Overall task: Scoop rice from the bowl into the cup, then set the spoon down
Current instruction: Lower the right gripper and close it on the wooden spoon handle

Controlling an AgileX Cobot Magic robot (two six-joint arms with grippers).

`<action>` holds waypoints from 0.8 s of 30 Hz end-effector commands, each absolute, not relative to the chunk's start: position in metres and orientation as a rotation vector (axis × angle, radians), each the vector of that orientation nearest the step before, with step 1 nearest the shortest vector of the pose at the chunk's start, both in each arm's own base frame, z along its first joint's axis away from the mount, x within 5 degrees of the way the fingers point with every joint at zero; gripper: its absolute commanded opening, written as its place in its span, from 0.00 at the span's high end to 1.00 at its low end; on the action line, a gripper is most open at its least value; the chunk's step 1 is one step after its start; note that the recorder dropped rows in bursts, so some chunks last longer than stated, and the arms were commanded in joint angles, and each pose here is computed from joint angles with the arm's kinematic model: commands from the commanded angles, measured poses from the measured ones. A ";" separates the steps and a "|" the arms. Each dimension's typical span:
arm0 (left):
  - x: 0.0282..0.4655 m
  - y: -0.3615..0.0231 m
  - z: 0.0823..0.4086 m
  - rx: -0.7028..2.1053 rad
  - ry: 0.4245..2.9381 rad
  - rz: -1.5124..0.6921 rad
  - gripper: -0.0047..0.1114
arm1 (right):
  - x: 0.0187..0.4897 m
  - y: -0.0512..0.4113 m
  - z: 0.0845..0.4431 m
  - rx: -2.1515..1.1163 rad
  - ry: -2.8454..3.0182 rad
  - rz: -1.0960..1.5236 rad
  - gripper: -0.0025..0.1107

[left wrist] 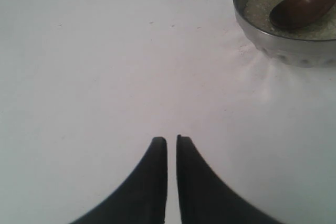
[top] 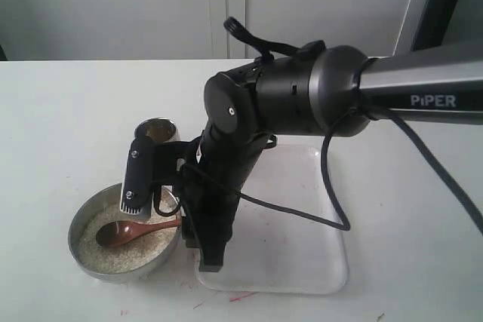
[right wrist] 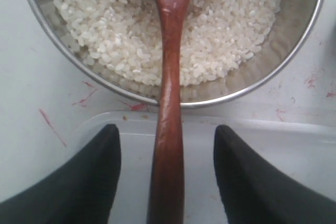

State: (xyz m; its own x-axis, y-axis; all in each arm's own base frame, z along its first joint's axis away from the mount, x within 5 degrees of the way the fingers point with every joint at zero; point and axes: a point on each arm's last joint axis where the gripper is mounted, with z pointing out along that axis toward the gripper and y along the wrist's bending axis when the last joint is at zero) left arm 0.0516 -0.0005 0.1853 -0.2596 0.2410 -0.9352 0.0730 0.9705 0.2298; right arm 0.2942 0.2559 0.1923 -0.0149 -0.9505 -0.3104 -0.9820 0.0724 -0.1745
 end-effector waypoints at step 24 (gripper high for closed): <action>0.051 -0.001 0.178 0.233 1.896 0.145 0.84 | 0.294 0.254 0.198 -1.954 1.994 0.083 0.89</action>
